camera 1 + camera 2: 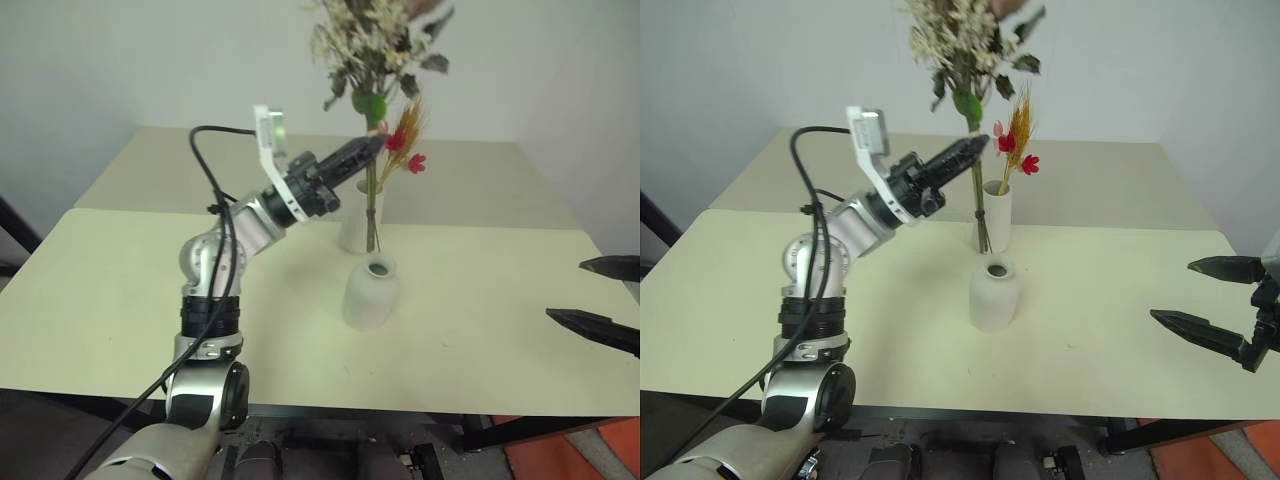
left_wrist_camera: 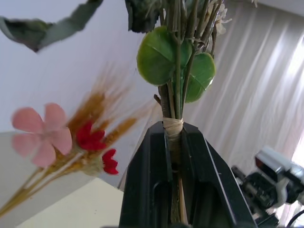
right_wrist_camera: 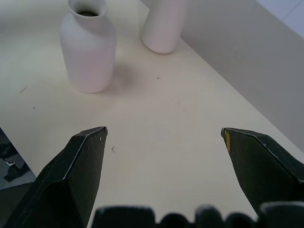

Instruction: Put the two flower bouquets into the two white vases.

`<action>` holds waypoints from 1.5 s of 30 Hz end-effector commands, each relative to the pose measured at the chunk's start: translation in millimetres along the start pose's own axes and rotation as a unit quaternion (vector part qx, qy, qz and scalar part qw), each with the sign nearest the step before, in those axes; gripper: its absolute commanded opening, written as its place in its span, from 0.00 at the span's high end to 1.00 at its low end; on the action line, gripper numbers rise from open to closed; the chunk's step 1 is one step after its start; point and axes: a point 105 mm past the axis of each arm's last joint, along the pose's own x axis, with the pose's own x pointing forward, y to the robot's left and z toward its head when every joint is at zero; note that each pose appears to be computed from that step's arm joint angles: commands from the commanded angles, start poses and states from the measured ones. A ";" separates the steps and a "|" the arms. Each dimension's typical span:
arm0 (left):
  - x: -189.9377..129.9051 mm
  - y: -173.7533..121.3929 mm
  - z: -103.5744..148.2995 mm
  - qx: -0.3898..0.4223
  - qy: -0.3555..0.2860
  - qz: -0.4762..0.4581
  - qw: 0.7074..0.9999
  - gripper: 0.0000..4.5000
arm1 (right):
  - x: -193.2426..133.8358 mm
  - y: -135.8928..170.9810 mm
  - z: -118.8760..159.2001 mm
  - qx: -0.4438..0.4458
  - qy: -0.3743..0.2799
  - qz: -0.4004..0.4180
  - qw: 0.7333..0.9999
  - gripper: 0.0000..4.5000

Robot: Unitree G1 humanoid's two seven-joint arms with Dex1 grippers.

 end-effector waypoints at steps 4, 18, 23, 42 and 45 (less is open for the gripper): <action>14.7 -7.4 -7.0 0.047 0.007 -0.044 0.998 0.99 | -6.9 -2.1 6.3 -0.012 -0.012 -0.027 0.999 0.00; 15.2 5.5 -33.6 0.064 0.036 -0.035 0.997 0.99 | -2.1 -3.8 5.8 -0.011 -0.020 -0.035 0.999 0.00; 12.7 -4.8 -38.7 0.117 0.054 -0.066 0.989 0.99 | -2.3 -4.0 6.9 -0.014 -0.021 -0.034 0.999 0.00; -11.3 -11.7 -53.9 0.119 0.097 -0.077 0.985 0.40 | 5.0 -7.8 3.3 -0.019 -0.017 -0.029 0.999 0.00; -12.0 -8.2 -51.7 0.134 0.101 -0.071 0.983 0.19 | 5.1 -8.3 3.3 -0.018 -0.017 -0.029 0.999 0.00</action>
